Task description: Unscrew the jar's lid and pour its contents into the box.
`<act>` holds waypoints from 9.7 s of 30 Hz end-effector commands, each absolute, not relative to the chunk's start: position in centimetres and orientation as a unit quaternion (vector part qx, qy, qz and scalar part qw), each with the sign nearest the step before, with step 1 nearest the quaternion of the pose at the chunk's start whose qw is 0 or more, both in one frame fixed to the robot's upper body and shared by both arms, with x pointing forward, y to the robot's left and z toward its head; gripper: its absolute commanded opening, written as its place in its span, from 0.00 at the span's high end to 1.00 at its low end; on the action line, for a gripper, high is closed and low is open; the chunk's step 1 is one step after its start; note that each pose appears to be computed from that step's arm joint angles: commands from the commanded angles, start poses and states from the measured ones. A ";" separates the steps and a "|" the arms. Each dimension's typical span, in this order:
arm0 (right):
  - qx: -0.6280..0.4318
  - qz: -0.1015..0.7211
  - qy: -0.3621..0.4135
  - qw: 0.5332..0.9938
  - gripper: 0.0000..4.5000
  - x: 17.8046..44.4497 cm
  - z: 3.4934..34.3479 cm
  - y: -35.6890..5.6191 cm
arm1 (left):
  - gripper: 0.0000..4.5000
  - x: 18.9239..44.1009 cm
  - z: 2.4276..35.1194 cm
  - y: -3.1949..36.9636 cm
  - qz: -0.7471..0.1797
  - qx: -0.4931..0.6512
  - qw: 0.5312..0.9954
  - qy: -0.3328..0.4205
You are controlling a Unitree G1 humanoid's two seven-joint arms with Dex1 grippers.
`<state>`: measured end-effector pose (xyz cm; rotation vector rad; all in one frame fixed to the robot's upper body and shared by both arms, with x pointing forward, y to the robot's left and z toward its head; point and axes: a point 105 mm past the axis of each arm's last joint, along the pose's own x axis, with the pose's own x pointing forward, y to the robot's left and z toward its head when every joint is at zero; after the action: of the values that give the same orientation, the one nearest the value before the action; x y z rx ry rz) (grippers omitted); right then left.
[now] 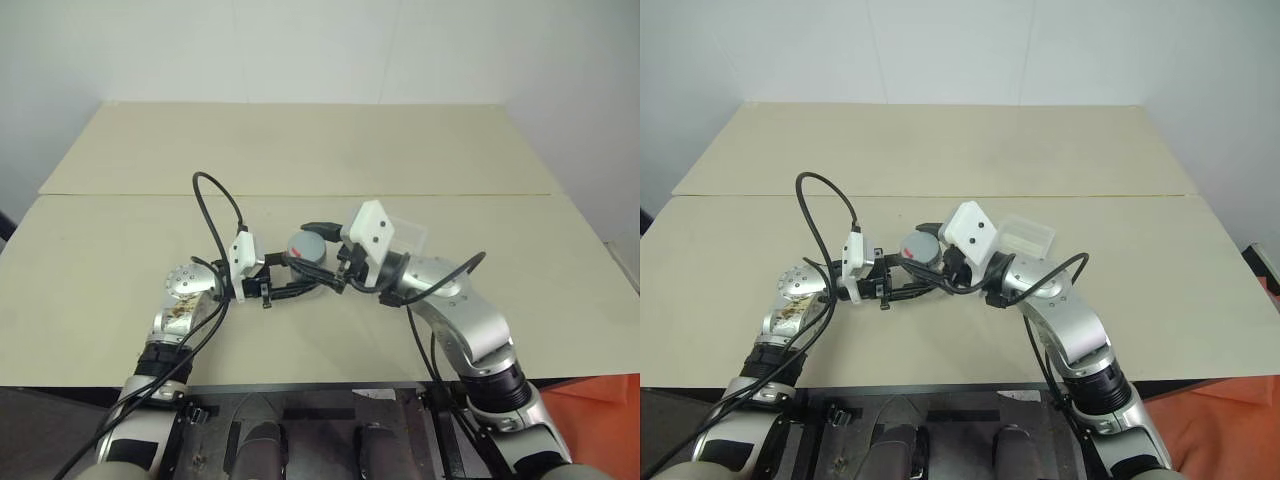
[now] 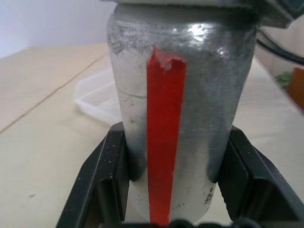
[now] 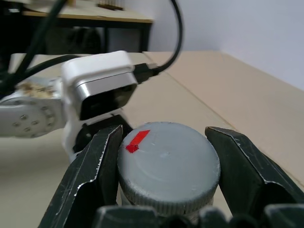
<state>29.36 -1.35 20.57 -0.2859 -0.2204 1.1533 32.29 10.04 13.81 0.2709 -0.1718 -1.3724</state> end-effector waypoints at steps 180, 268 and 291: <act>-0.157 0.725 -0.182 0.646 0.13 29.1 26.5 -5.4 | 0.52 28.3 16.2 5.1 -0.693 0.063 0.701 -0.152; -0.131 0.438 -0.130 0.880 0.03 27.5 23.7 -7.5 | 0.52 32.1 14.9 7.0 -0.589 0.030 0.790 -0.165; -0.072 0.452 -0.148 0.877 0.03 28.4 24.6 -4.3 | 0.52 31.2 15.4 6.7 -0.590 0.010 0.787 -0.180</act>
<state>28.53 -4.31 23.42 -0.1386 -0.2577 0.9618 31.60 6.84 14.30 0.0249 -0.3362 -1.2581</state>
